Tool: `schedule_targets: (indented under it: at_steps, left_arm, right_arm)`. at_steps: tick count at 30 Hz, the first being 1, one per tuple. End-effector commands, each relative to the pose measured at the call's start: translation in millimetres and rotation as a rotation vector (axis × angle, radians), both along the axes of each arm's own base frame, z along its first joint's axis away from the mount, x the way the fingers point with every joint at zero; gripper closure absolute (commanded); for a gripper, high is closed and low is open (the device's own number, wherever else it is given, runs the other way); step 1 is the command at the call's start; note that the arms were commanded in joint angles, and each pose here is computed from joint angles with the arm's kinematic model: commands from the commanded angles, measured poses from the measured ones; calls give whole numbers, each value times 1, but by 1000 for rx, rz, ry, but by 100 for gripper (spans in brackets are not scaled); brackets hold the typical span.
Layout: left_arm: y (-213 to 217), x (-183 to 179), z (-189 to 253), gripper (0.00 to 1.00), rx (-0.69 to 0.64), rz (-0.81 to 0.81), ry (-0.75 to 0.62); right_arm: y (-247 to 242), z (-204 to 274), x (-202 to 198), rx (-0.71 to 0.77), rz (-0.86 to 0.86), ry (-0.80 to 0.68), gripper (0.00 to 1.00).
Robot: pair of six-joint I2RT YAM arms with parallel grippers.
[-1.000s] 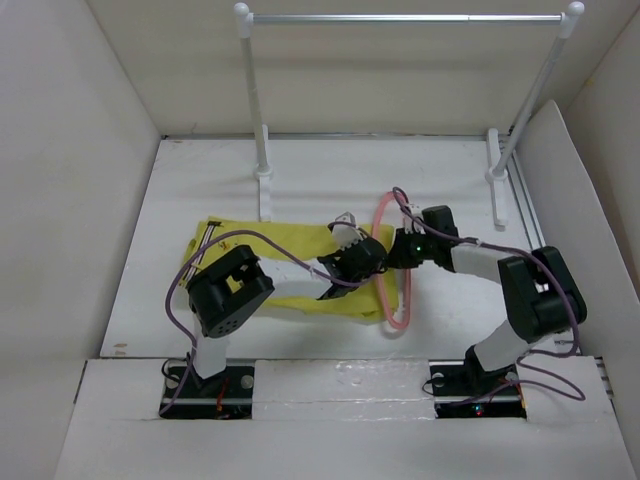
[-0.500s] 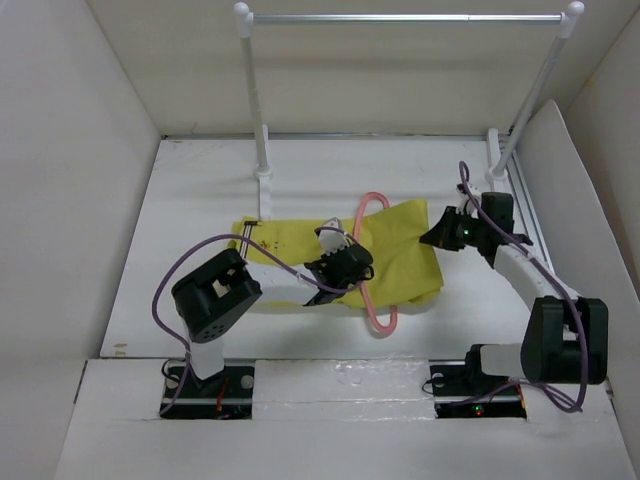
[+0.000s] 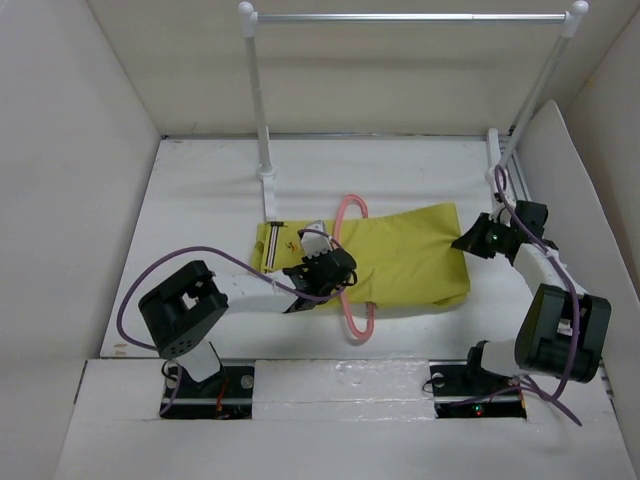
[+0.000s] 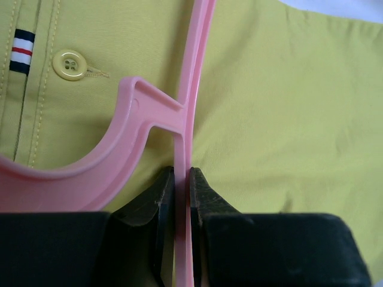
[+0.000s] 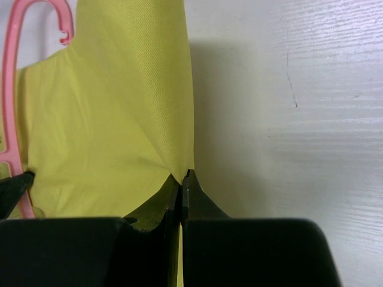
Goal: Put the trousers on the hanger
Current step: Place the trousers on the hanger, then place the hanger at the clothesline.
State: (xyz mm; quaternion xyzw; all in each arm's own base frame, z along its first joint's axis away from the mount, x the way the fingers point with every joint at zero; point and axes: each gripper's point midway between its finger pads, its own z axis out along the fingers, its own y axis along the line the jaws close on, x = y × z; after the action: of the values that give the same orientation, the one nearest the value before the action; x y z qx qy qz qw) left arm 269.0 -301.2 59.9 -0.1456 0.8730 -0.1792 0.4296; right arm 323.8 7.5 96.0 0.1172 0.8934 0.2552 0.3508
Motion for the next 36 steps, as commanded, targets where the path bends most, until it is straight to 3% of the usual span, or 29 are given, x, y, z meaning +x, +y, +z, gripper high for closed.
schedule_targets:
  at_steps: [1, 11, 12, 13, 14, 16, 19, 27, 30, 36]
  left_arm:
    - [23, -6, -3, 100, 112, -14, 0]
    - [-28, 3, 85, 100, 66, -55, -130]
    - [-33, 2, 95, 100, 70, -67, -151]
    - [-35, 5, 113, 100, 54, -62, -172]
    - [-38, 1, 126, 100, 48, -64, -195]
    - [-45, 0, 154, 100, 22, -79, -236]
    - [-51, -4, 194, 100, -16, -94, -310]
    - [-56, -2, 317, 100, -95, -139, -484]
    - [-56, 3, 381, 100, -169, -154, -529]
    - [-54, 6, 421, 100, -175, -171, -563]
  right_arm:
    - [-8, 19, 24, -61, 19, -105, 100]
    - [-2, -13, 12, -83, 32, -23, 99]
    - [2, -11, 10, -84, 46, -19, 94]
    - [8, -6, 10, -75, 74, -33, 76]
    - [13, 0, 10, -72, 91, -42, 66]
    - [27, 29, 7, -82, 138, -93, 45]
    - [51, 92, -4, -85, 194, -237, 32]
    - [150, 234, -82, 71, 487, -613, 26]
    - [173, 260, -112, 156, 539, -662, 22]
    - [205, 300, -130, 241, 590, -718, 17]
